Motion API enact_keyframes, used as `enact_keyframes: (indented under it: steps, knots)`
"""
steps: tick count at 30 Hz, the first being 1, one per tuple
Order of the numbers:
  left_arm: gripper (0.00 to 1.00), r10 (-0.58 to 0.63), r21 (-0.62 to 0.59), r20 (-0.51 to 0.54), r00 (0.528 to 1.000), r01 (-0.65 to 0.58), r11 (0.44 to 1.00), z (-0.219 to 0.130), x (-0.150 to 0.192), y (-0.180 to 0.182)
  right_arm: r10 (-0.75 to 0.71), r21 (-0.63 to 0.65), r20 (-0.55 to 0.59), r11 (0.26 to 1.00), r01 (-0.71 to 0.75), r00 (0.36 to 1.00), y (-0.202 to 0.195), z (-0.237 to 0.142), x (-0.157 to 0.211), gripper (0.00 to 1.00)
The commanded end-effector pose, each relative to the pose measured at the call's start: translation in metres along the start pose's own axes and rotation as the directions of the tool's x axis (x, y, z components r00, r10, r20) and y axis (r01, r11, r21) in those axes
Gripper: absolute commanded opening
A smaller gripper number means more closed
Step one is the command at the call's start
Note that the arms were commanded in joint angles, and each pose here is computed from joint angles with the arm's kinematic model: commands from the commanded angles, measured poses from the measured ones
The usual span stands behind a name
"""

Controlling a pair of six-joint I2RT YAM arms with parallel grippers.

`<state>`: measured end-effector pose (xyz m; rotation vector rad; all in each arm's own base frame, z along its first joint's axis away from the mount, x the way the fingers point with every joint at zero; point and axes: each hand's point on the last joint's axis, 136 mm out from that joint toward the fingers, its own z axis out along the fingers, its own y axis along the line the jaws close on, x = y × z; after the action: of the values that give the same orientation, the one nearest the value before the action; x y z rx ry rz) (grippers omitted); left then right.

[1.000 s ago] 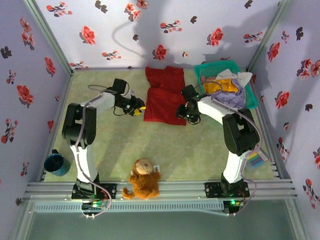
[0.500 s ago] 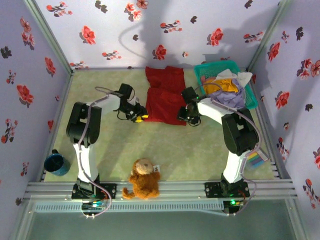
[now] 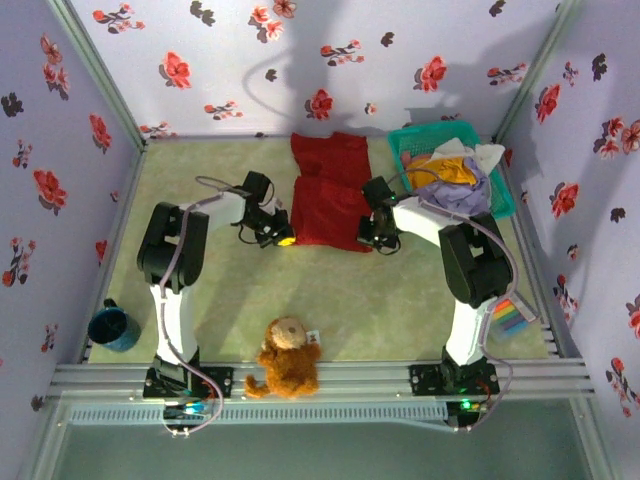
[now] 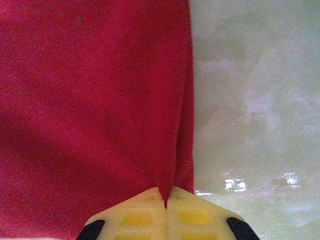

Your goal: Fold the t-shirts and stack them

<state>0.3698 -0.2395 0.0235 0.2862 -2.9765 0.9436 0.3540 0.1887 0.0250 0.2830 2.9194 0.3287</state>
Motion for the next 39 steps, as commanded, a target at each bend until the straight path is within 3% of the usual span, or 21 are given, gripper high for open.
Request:
enact_keyframes:
  steps: [1, 13, 20, 27, 34, 39]
  knots:
    - [0.00, 0.008, -0.118, 0.021, 1.000, -0.006, 0.993, -0.020, 0.006, 0.025, -0.005, 0.076, 0.001, 0.997, 0.004, 1.000, -0.021, -0.005, 0.010, 0.00]
    - [0.00, -0.010, -0.169, -0.068, 0.998, -0.002, 0.986, -0.030, 0.045, 0.047, 0.003, 0.095, -0.057, 0.995, 0.003, 0.998, -0.032, -0.007, 0.036, 0.00]
    - [0.00, -0.052, -0.228, -0.151, 0.987, 0.016, 0.973, -0.040, 0.114, 0.066, 0.006, 0.085, -0.137, 0.996, 0.005, 0.991, -0.034, -0.018, 0.098, 0.00]
    - [0.00, -0.085, -0.236, -0.164, 0.983, 0.045, 0.971, -0.048, 0.172, 0.074, -0.038, 0.073, -0.207, 0.996, 0.054, 0.978, -0.025, -0.025, 0.153, 0.00]
    - [0.00, -0.087, -0.217, -0.139, 0.987, 0.055, 0.975, -0.061, 0.180, 0.068, -0.051, 0.041, -0.186, 0.997, 0.060, 0.981, -0.015, -0.045, 0.159, 0.00]
    - [0.00, -0.024, -0.137, -0.158, 0.987, 0.003, 0.991, -0.067, 0.145, 0.029, -0.080, -0.035, -0.103, 0.996, 0.076, 0.991, 0.006, -0.057, 0.126, 0.00]
